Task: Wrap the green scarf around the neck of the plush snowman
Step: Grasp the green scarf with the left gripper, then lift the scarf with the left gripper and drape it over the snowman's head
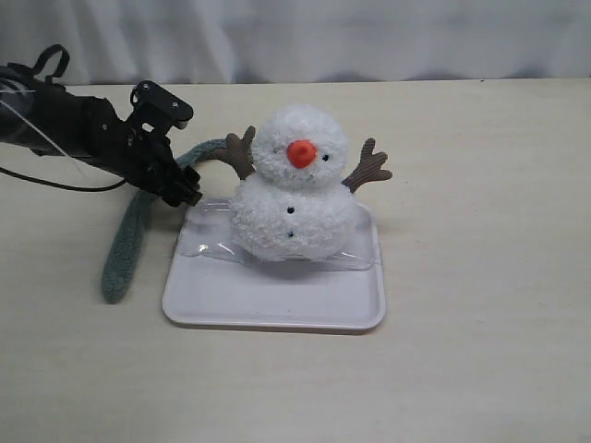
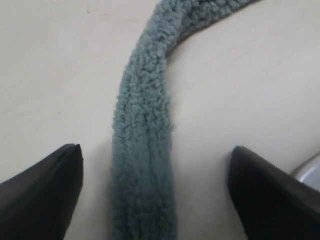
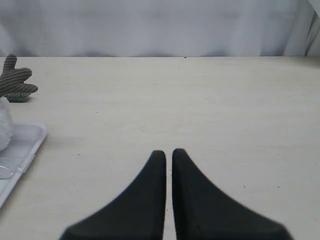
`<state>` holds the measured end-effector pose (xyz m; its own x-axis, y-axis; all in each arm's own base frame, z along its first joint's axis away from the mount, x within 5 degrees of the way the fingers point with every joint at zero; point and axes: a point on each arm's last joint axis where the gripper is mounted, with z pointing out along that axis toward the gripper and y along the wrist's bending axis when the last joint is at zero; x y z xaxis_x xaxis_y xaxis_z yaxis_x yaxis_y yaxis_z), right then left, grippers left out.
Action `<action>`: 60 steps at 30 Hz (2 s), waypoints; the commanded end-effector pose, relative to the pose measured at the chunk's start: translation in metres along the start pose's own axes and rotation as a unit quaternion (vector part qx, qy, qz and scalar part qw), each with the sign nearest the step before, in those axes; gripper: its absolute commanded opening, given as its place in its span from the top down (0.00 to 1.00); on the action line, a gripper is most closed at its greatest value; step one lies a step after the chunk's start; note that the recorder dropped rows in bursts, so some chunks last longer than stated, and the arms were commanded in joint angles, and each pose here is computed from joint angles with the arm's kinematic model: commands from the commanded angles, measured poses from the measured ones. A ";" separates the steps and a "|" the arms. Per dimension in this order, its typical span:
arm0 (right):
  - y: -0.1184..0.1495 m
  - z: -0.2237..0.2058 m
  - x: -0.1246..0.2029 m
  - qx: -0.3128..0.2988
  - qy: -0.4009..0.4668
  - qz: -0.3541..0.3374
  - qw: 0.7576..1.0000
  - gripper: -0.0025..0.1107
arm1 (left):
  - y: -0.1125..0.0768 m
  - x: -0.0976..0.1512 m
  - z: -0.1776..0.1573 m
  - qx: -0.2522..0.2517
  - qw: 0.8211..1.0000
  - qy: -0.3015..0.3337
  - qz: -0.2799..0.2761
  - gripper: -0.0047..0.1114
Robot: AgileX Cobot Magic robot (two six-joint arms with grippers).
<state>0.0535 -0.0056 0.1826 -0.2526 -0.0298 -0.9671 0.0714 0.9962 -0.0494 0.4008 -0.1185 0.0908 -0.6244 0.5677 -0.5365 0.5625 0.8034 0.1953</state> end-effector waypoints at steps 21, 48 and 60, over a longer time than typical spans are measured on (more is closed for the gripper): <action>0.000 0.000 0.000 0.002 0.001 -0.004 1.000 0.94 | 0.002 -0.026 -0.056 0.018 1.000 -0.006 -0.009 0.96; 0.000 0.000 0.000 0.002 0.001 -0.004 1.000 0.94 | -0.067 -0.074 -0.360 0.033 0.943 -0.313 0.105 0.96; 0.000 0.000 0.000 0.002 0.001 -0.004 1.000 0.94 | -0.137 -0.086 -0.339 0.126 0.923 -0.308 0.196 0.96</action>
<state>0.0535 -0.0056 0.1826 -0.2526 -0.0298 -0.9671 0.0714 0.9962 -0.0494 0.1906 -0.2049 0.3946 0.0090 0.5274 -0.8496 0.8294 0.4707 0.3010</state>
